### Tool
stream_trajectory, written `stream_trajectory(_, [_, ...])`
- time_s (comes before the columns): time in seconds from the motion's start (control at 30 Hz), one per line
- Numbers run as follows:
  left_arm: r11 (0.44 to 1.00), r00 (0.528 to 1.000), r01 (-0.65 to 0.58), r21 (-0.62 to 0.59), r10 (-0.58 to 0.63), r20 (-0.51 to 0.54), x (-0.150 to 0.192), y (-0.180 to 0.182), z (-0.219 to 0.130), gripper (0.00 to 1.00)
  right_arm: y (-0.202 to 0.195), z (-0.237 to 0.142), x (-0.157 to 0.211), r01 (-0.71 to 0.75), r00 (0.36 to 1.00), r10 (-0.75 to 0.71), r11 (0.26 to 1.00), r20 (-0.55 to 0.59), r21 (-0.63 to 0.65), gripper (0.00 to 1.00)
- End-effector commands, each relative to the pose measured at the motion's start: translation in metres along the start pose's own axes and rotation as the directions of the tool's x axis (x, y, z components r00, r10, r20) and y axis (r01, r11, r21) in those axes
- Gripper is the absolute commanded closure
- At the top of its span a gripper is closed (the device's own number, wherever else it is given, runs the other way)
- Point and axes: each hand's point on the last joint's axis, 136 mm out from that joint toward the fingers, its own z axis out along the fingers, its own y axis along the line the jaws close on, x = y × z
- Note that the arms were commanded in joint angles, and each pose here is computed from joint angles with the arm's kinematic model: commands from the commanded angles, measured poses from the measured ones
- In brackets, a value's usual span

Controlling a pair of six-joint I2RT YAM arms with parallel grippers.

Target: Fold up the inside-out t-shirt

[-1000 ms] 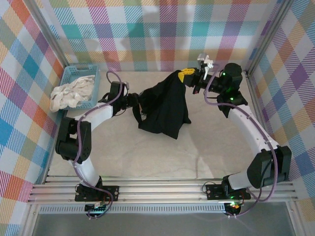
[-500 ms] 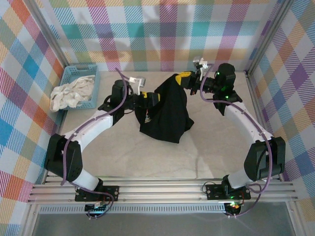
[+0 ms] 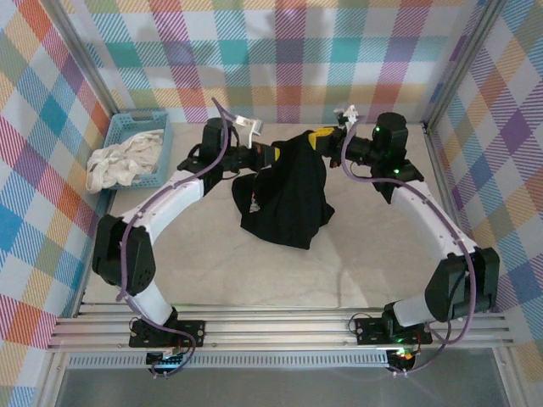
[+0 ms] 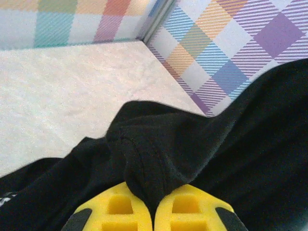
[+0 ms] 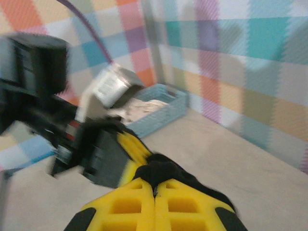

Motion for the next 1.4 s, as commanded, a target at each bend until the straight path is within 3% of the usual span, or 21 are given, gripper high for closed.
stream_trajectory(0.0, [0.973, 0.953, -0.230, -0.010, 0.227, 0.202, -0.080, -0.082, -0.076, 1.00, -0.015, -0.019, -0.013, 0.176, 0.984, -0.167, 0.967, -0.063, 0.184, 1.00])
stream_trajectory(0.13, [0.913, 0.876, -0.407, 0.015, 0.386, 0.288, -0.103, -0.161, -0.115, 1.00, -0.014, -0.021, -0.024, 0.246, 0.969, -0.230, 0.939, -0.092, 0.242, 1.00])
stream_trajectory(0.2, [0.902, 0.861, -0.431, 0.031, 0.401, 0.313, -0.110, -0.179, -0.127, 1.00, -0.018, -0.024, -0.033, 0.253, 0.967, -0.237, 0.922, -0.090, 0.293, 1.00])
stream_trajectory(0.3, [0.908, 0.853, -0.418, -0.015, 0.399, 0.336, -0.120, -0.179, -0.138, 1.00, -0.033, -0.027, -0.042, 0.228, 0.974, -0.202, 0.892, -0.106, 0.391, 0.99])
stream_trajectory(0.47, [0.925, 0.860, -0.372, -0.078, 0.375, 0.347, -0.124, -0.167, -0.138, 1.00, -0.056, -0.025, -0.025, 0.186, 0.974, -0.093, 0.848, -0.207, 0.497, 0.92])
stream_trajectory(0.7, [0.954, 0.900, -0.262, -0.142, 0.295, 0.321, -0.118, -0.141, -0.126, 1.00, -0.077, -0.042, 0.026, 0.172, 0.932, 0.086, 0.748, -0.351, 0.641, 0.64])
stream_trajectory(0.83, [0.964, 0.916, -0.230, -0.131, 0.260, 0.304, -0.112, -0.137, -0.121, 1.00, -0.039, -0.036, 0.065, 0.085, 0.935, 0.130, 0.821, -0.329, 0.564, 0.50])
stream_trajectory(1.0, [0.968, 0.923, -0.223, -0.117, 0.248, 0.293, -0.110, -0.137, -0.116, 1.00, 0.030, -0.016, 0.121, -0.040, 0.947, 0.144, 0.941, -0.288, 0.337, 0.40])
stream_trajectory(1.2, [0.968, 0.933, -0.216, -0.123, 0.242, 0.265, -0.105, -0.134, -0.115, 1.00, 0.037, -0.012, 0.172, -0.048, 0.939, 0.146, 0.951, -0.310, 0.304, 0.24])
stream_trajectory(1.37, [0.966, 0.935, -0.212, -0.149, 0.245, 0.257, -0.104, -0.128, -0.115, 1.00, 0.053, -0.014, 0.188, -0.068, 0.940, 0.140, 0.971, -0.310, 0.231, 0.17])
